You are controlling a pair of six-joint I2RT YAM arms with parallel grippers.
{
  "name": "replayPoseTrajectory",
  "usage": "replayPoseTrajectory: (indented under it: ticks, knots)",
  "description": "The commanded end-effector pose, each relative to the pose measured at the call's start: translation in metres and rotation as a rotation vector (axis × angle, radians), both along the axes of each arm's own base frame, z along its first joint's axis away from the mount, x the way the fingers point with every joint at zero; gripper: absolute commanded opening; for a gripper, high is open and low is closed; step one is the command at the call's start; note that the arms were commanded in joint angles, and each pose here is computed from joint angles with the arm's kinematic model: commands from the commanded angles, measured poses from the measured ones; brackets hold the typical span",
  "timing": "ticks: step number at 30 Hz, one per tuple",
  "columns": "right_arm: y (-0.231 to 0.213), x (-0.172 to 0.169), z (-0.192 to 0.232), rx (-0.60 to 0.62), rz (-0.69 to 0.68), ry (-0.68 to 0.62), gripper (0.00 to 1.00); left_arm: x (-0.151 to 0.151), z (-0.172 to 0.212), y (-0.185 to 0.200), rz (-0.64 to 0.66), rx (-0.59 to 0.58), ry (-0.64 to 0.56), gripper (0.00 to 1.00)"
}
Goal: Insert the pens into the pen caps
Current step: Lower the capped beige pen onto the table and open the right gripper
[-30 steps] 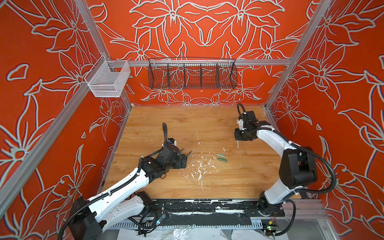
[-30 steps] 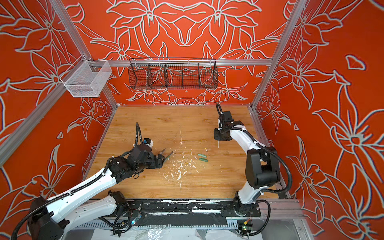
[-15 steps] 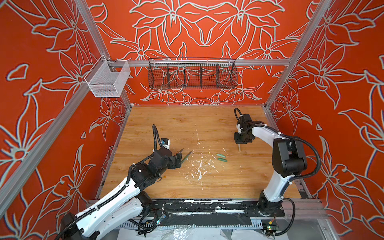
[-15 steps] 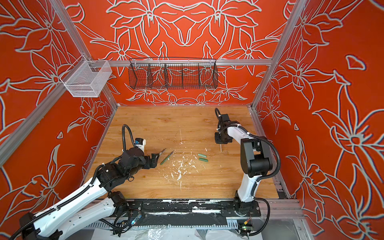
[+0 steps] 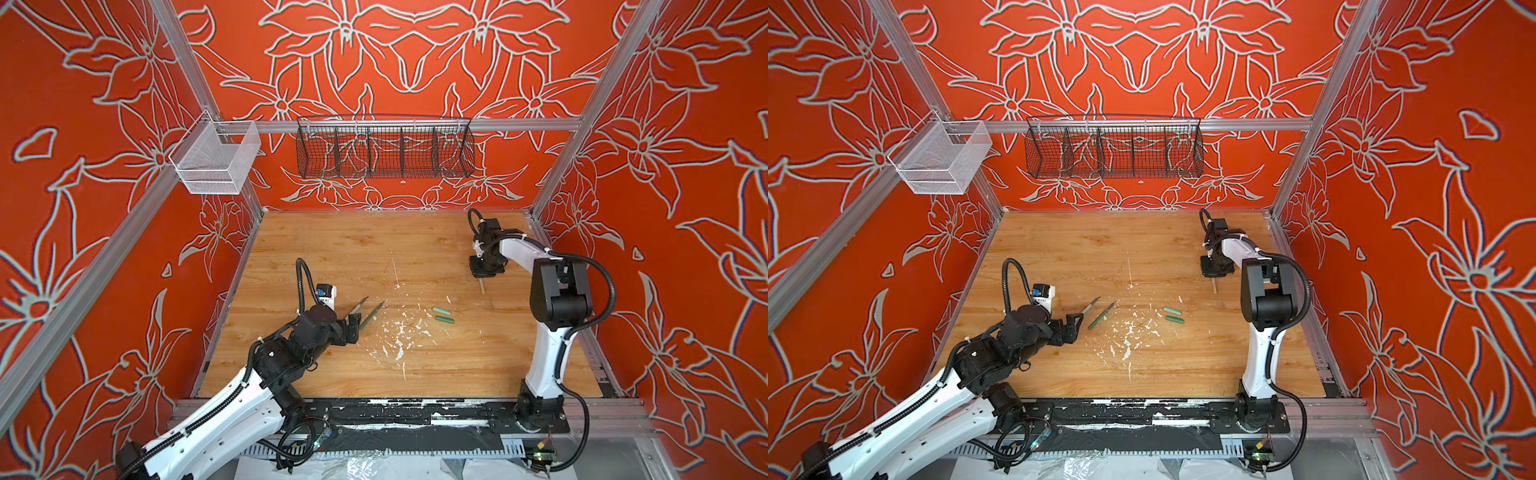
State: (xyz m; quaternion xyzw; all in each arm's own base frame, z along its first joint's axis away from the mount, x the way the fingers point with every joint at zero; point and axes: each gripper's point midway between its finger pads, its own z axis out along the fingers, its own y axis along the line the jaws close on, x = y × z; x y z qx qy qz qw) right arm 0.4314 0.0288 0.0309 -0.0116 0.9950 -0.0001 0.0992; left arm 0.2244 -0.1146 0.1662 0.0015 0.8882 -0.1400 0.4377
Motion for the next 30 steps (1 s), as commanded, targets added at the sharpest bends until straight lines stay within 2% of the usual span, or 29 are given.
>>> replayPoseTrajectory:
  ticks: [1, 5, 12, 20, 26, 30]
  knots:
    - [-0.004, -0.006, -0.001, -0.008, 0.018, 0.038, 0.07, -0.001, 0.002, 0.001, 0.01, -0.023, -0.012, 0.97]
    - [-0.008, -0.005, -0.007, -0.008, -0.001, 0.049, 0.07, -0.003, 0.002, -0.003, -0.01, -0.039, 0.001, 0.97]
    - [-0.014, -0.008, -0.01, -0.014, -0.006, 0.055, 0.25, -0.007, -0.007, -0.004, -0.004, -0.04, 0.063, 0.97]
    - [-0.012, -0.003, -0.003, 0.021, -0.014, 0.013, 0.36, -0.011, -0.004, -0.002, 0.007, -0.06, 0.08, 0.97]
    - [-0.008, 0.001, 0.049, 0.072, -0.084, -0.145, 0.39, -0.01, 0.009, -0.002, -0.001, -0.014, 0.093, 0.97]
    - [0.007, -0.007, 0.098, 0.183, -0.122, -0.301, 0.41, -0.007, 0.022, -0.01, -0.027, -0.025, 0.096, 0.97]
